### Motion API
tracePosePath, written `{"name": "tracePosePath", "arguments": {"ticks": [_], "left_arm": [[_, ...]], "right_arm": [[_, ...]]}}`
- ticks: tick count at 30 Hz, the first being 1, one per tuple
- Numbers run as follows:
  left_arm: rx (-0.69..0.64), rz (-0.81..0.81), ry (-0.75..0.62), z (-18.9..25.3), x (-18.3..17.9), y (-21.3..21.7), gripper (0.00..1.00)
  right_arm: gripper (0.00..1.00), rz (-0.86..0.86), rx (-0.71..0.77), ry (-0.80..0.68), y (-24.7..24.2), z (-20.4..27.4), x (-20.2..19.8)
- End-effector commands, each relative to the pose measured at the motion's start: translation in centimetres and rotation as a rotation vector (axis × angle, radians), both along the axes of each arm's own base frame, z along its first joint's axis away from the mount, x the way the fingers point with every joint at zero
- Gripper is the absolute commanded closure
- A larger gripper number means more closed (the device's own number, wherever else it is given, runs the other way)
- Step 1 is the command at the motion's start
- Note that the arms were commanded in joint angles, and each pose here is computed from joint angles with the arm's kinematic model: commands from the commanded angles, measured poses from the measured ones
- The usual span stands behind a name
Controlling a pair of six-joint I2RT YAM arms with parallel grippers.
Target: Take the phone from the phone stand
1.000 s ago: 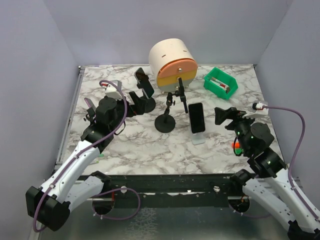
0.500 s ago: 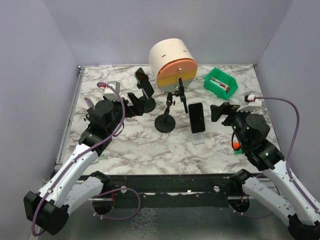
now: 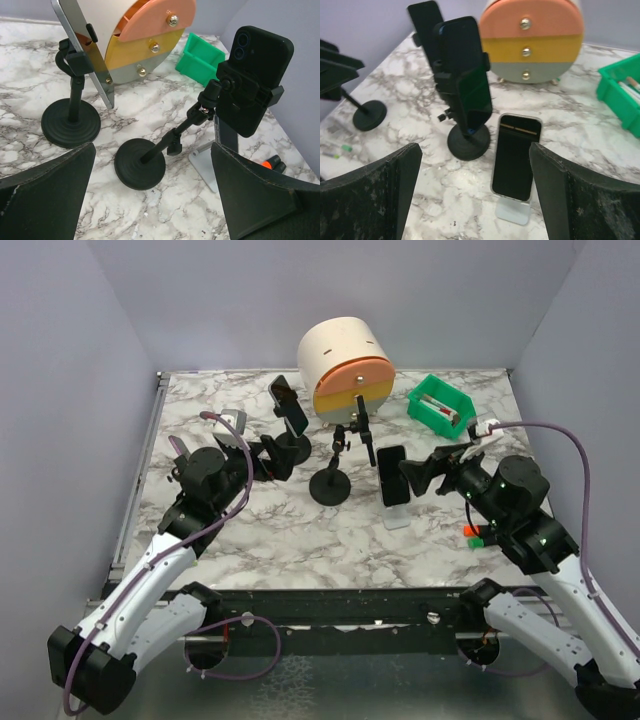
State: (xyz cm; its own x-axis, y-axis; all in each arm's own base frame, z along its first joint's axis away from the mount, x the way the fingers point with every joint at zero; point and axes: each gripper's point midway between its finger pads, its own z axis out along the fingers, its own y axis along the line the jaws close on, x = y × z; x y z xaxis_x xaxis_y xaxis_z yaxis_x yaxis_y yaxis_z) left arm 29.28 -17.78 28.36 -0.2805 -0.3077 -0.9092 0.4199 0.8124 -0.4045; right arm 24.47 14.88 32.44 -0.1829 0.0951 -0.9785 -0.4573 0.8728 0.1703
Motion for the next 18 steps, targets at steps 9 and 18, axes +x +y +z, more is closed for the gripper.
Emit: {"name": "tracePosePath", "arguments": {"ticks": [9, 18], "left_arm": [[-0.065, -0.125, -0.132, 1.6, -1.9, -1.5, 0.01], [-0.073, -0.141, -0.131, 1.9, -2.2, -1.9, 0.01]], "right_arm": [[0.12, 0.032, 0.044, 0.126, 2.1, -4.4, 1.1], [0.03, -0.196, -0.007, 0.274, -1.5, -12.1, 1.5]]}}
